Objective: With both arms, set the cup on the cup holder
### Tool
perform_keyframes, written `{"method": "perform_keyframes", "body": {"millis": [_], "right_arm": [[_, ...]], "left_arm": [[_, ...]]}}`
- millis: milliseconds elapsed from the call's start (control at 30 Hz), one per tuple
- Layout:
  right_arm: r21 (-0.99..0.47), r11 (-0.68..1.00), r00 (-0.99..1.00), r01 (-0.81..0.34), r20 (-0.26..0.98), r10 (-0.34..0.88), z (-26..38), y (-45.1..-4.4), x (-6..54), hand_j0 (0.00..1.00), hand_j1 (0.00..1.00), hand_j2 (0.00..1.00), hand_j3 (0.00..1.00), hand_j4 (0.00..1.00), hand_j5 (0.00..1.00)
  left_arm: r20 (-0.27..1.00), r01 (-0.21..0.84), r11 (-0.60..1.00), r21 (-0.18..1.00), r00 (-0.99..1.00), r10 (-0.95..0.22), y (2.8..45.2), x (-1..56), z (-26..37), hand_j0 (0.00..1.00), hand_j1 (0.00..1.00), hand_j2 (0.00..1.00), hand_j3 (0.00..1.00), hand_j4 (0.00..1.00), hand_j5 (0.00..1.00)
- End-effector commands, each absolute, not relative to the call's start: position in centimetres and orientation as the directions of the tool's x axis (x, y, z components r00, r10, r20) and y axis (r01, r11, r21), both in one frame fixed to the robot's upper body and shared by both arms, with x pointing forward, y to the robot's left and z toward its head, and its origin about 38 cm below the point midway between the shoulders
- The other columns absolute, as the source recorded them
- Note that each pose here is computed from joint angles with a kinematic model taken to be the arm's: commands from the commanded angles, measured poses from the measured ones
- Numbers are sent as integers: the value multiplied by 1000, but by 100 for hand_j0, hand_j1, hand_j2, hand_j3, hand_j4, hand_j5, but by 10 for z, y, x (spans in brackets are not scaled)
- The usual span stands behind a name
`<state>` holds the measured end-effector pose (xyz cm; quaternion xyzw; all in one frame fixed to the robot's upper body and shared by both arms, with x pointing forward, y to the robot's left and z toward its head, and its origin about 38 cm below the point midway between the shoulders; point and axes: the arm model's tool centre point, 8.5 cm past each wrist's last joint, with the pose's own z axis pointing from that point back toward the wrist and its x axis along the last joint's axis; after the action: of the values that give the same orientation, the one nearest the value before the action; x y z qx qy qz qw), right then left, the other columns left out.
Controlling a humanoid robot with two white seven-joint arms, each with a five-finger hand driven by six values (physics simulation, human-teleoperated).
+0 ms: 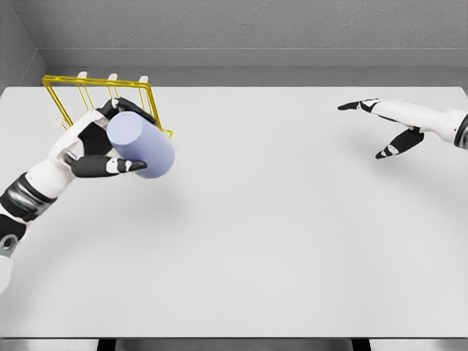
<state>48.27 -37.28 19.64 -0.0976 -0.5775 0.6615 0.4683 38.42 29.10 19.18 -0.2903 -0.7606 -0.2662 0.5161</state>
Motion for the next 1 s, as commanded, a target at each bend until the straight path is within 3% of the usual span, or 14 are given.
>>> {"method": "perform_keyframes", "body": {"millis": [0, 500, 867, 933, 967], "right_arm": [[-855, 113, -539, -506, 416, 733, 198, -374, 483, 100, 100, 100, 100, 100, 100], [-855, 112, -537, -507, 415, 735, 197, -376, 482, 100, 100, 100, 100, 100, 100], [-853, 114, -538, -509, 418, 732, 196, -374, 482, 100, 100, 100, 100, 100, 100], [-854, 113, -539, -508, 417, 732, 197, -374, 482, 100, 100, 100, 100, 100, 100], [-854, 113, -539, -508, 417, 732, 197, -374, 482, 100, 100, 100, 100, 100, 100]], "left_arm": [[942, 709, 699, 94, -291, 168, 302, 387, 198, 35, 35, 35, 35, 35, 35], [949, 640, 763, 94, -289, 125, 331, 432, 214, 34, 34, 34, 34, 34, 34], [950, 652, 754, 83, -281, 138, 324, 430, 209, 34, 34, 34, 34, 34, 34], [950, 649, 755, 99, -288, 124, 325, 430, 211, 54, 54, 54, 54, 54, 54], [949, 647, 755, 106, -293, 118, 326, 431, 213, 60, 60, 60, 60, 60, 60]]}}
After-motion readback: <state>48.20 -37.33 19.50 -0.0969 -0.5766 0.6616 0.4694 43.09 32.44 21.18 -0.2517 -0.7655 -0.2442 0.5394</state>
